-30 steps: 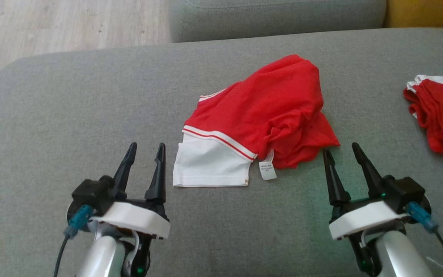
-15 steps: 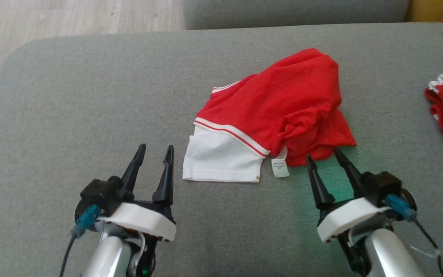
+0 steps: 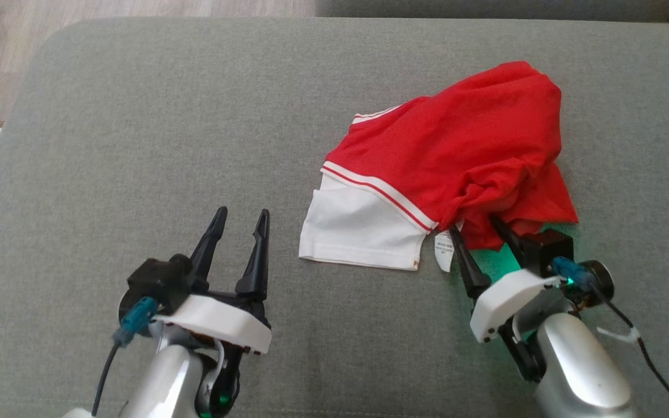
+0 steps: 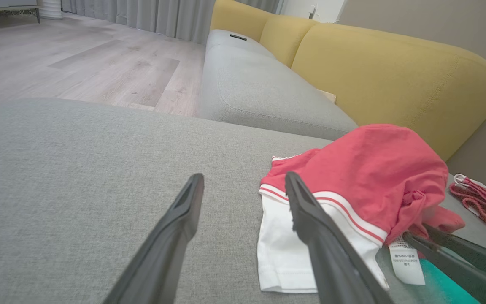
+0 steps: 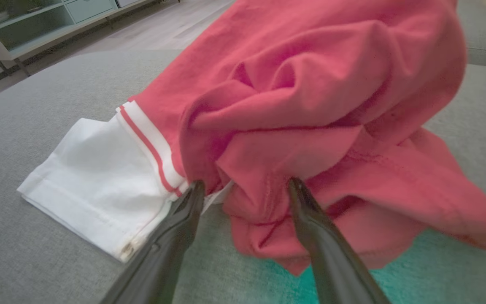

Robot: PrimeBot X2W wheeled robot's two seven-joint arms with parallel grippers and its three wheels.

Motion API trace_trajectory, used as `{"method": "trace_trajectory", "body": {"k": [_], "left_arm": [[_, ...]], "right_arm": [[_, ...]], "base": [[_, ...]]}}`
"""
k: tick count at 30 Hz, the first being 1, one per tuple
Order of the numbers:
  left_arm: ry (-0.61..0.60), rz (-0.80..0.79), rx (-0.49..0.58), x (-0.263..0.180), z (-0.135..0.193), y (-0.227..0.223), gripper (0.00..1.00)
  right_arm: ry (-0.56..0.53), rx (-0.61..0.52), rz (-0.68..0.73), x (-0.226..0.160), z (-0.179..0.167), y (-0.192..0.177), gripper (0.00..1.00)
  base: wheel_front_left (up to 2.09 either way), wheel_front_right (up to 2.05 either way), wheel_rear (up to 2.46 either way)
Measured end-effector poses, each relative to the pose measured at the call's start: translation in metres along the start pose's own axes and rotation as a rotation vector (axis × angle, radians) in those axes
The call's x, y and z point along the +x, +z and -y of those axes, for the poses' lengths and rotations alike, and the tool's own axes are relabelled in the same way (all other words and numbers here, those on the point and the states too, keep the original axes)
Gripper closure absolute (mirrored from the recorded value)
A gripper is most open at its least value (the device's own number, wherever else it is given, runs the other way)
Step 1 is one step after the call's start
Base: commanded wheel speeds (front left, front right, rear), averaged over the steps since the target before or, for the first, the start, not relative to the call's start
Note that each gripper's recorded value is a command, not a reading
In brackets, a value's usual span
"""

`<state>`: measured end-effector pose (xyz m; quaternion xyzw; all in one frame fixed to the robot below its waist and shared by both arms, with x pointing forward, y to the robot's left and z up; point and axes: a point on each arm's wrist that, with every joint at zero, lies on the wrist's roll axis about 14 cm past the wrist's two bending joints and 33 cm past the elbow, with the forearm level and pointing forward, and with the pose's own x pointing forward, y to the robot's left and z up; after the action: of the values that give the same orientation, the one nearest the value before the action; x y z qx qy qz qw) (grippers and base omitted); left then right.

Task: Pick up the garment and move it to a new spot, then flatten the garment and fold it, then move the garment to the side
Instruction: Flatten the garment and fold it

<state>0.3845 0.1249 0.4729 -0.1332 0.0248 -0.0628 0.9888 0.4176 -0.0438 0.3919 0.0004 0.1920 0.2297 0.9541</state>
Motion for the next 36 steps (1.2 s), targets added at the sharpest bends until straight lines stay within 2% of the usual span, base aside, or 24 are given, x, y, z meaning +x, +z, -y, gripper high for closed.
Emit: {"method": "trace_trajectory", "body": {"k": [3, 4, 6, 11, 15, 20, 26, 32, 36], "left_arm": [[0.003, -0.001, 0.000, 0.000, -0.001, 0.000, 0.00], [0.003, -0.002, 0.000, 0.000, -0.001, -0.001, 0.00], [0.003, -0.003, 0.000, 0.000, -0.001, -0.001, 0.00], [-0.002, 0.002, 0.000, 0.001, 0.000, 0.001, 0.00], [-0.021, 0.015, -0.001, 0.004, 0.007, 0.005, 0.00], [-0.057, 0.036, -0.001, 0.005, 0.019, 0.012, 0.00], [-0.082, 0.053, -0.002, 0.001, 0.028, 0.017, 0.00], [-0.066, 0.061, -0.003, -0.002, 0.024, 0.020, 0.00], [-0.048, 0.059, -0.003, -0.004, 0.018, 0.019, 0.00]], "right_arm": [[0.001, -0.012, -0.015, 0.003, 0.001, -0.002, 0.00], [0.001, -0.017, -0.025, 0.004, 0.002, -0.003, 0.46], [-0.001, -0.021, -0.033, 0.006, 0.003, -0.004, 1.00], [-0.004, -0.014, -0.020, 0.002, 0.003, -0.003, 1.00], [-0.003, 0.001, 0.068, -0.006, 0.001, 0.017, 1.00], [0.010, -0.011, 0.236, -0.019, -0.006, 0.065, 1.00], [0.022, -0.058, 0.467, -0.045, -0.013, 0.143, 1.00], [0.061, -0.136, 0.552, -0.057, -0.023, 0.193, 1.00], [0.091, -0.146, 0.610, -0.059, -0.028, 0.226, 1.00]], "base": [[0.00, 0.00, 0.00], [0.00, 0.00, 0.00], [0.00, 0.00, 0.00], [0.00, 0.00, 0.00], [0.00, 0.00, 0.00], [0.00, 0.00, 0.00], [0.00, 0.00, 0.00], [0.00, 0.00, 0.00], [0.00, 0.00, 0.00]]}}
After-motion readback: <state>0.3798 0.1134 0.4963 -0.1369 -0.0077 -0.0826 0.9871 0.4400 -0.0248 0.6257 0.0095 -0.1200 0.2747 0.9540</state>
